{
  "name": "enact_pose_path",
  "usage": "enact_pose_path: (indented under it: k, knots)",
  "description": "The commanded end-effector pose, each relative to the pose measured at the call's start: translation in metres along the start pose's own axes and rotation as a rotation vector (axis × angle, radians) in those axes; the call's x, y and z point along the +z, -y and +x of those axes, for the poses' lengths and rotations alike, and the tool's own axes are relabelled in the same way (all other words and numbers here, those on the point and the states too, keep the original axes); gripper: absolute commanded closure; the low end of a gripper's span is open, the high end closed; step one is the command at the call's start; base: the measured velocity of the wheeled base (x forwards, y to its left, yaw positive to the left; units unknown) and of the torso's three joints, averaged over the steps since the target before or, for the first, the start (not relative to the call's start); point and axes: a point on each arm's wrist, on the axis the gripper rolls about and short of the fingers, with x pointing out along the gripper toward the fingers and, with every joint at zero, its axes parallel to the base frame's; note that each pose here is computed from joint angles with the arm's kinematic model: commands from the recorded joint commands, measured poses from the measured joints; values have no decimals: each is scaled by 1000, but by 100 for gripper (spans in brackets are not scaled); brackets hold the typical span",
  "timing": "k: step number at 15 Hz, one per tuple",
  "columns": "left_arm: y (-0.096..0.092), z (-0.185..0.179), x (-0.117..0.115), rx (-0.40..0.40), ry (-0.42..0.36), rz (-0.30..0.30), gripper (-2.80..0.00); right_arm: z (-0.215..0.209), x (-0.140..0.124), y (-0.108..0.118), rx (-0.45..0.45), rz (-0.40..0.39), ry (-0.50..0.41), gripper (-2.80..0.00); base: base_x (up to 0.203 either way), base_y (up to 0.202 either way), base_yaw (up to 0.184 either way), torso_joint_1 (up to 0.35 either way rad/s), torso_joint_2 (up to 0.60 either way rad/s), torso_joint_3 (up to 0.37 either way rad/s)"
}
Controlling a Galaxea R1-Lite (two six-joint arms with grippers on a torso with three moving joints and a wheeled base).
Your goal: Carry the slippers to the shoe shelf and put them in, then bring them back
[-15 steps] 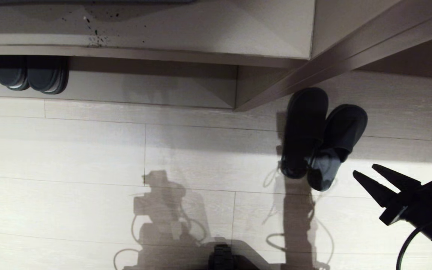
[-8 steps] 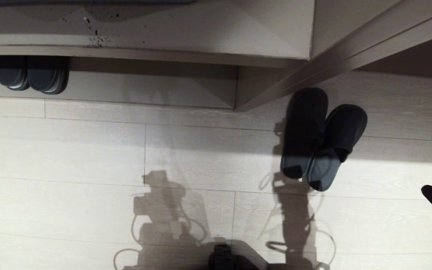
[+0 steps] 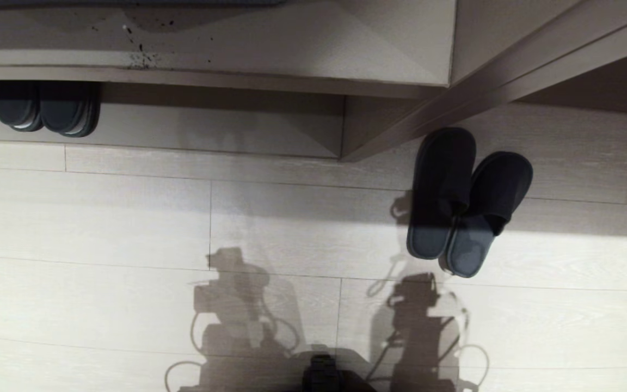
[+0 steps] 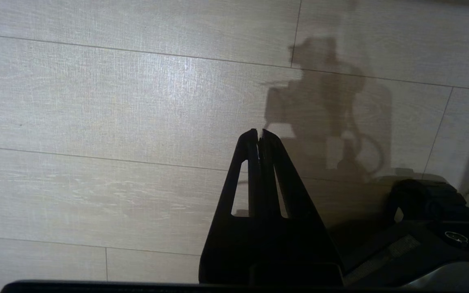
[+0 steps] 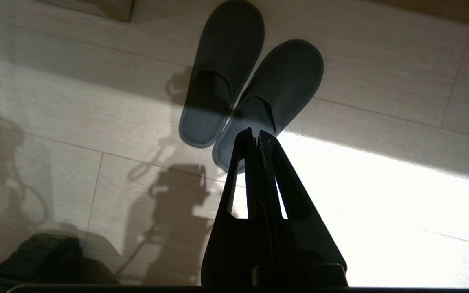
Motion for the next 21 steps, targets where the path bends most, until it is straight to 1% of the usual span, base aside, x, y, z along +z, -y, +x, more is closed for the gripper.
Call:
enact_pose_path:
  k: [1,3,4,5,6,8,9,10,15,18,21]
  knots:
    - [0,0,0,1,0,-1,0,-12,-7,-2,-4,-11,59,0,0,0,0,0,0,0]
    - [0,0,0,1,0,-1,0,-20,-22,-4,0,-15,60,0,0,0,0,0,0,0]
    - [0,0,0,1,0,-1,0,-26,-32,-5,2,-15,46,0,0,0,0,0,0,0]
    - [0,0,0,1,-1,-1,0,-29,-43,-7,1,-12,9,0,0,0,0,0,0,0]
    - [0,0,0,1,0,-1,0,-28,-52,-7,-4,-7,-48,0,0,0,0,0,0,0]
    - [0,0,0,1,1,-1,0,-28,-66,-7,-52,2,-161,0,0,0,0,0,0,0]
    - [0,0,0,1,0,-1,0,-29,-72,-7,-61,23,-219,0,0,0,0,0,0,0]
    - [0,0,0,1,2,-1,0,-29,-73,-7,-69,37,-225,0,0,0,0,0,0,0]
    - [0,0,0,1,0,-2,0,-29,-73,-7,-74,54,-225,0,0,0,0,1,1,41]
    - [0,0,0,1,0,-4,0,-30,-73,-7,-81,113,-219,0,0,0,0,-2,2,194]
    - [0,0,0,1,-1,-4,0,-30,-73,-7,-83,119,-218,0,0,0,0,3,3,204]
